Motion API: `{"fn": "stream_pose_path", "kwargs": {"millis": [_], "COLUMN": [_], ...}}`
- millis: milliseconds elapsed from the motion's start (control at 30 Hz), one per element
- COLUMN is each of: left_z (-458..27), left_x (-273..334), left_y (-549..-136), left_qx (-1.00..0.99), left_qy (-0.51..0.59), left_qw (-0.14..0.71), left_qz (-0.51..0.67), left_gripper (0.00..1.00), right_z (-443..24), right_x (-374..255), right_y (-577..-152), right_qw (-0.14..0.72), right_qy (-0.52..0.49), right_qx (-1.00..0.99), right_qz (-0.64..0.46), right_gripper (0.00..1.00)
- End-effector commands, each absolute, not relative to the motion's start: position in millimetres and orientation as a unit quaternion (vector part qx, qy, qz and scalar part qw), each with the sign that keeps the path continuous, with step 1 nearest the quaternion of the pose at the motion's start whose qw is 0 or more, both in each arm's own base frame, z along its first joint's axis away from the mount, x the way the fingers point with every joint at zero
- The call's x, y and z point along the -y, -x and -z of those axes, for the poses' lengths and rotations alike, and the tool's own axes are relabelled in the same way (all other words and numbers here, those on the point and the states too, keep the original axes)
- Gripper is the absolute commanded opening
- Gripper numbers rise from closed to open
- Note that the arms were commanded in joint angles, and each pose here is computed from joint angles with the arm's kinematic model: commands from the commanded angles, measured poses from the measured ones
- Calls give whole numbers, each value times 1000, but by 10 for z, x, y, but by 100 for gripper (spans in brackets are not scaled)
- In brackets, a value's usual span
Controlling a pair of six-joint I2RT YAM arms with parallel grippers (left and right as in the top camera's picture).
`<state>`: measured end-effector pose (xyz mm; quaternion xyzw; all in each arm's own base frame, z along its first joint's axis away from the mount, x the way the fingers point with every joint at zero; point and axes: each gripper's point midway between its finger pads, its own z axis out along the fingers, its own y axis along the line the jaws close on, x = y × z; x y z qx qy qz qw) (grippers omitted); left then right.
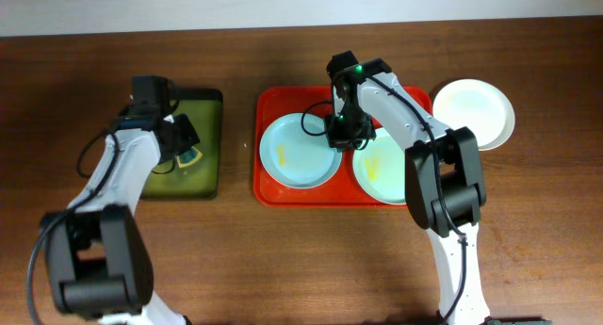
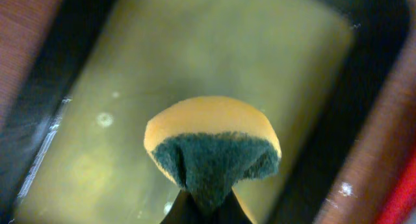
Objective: Clean dirty plates on tray and stack at the side
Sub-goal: 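Grasp the light blue plate rim with the right gripper, then scrub the light blue plate with the sponge in the left gripper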
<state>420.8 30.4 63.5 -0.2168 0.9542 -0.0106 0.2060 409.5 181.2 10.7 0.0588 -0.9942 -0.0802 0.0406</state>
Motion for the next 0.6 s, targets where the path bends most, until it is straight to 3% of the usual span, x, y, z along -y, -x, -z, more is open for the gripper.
{"fn": "stream_pose_path", "kwargs": {"millis": [0,133,200,367,433,567], "left_z": [-168,214,-70,-1356,-1542,-1434], "left_x": [-286,-284,-288,-28,217,930], "left_y": [-4249,-4214,-4315,-4415,-4341,-4190], "left_qx": [-961,-967,-964,-939,-937,-947], "left_qy": [210,211,210,185,161,91], "left_qw": [177,145,165,274,273,237], "left_qz": [8,3,7,95,149,198], "left_gripper": [0,0,0,0,0,0], "right_z": [160,190,157,-151,-253,-267], "right_x": [-1721,-1720,-1697,-1725,-1656,-1661], "right_y": [-3885,-3883,-3937,-4241,-4352,-4371], "right_qw": [78,77,66,13,-9,-13], "right_qy": [-68,-68,-68,-71,-70,-70], "right_qx": [993,993,994,997,997,997], "right_qz": [51,51,45,37,11,11], "right_gripper": [4,4,4,4,4,4]}}
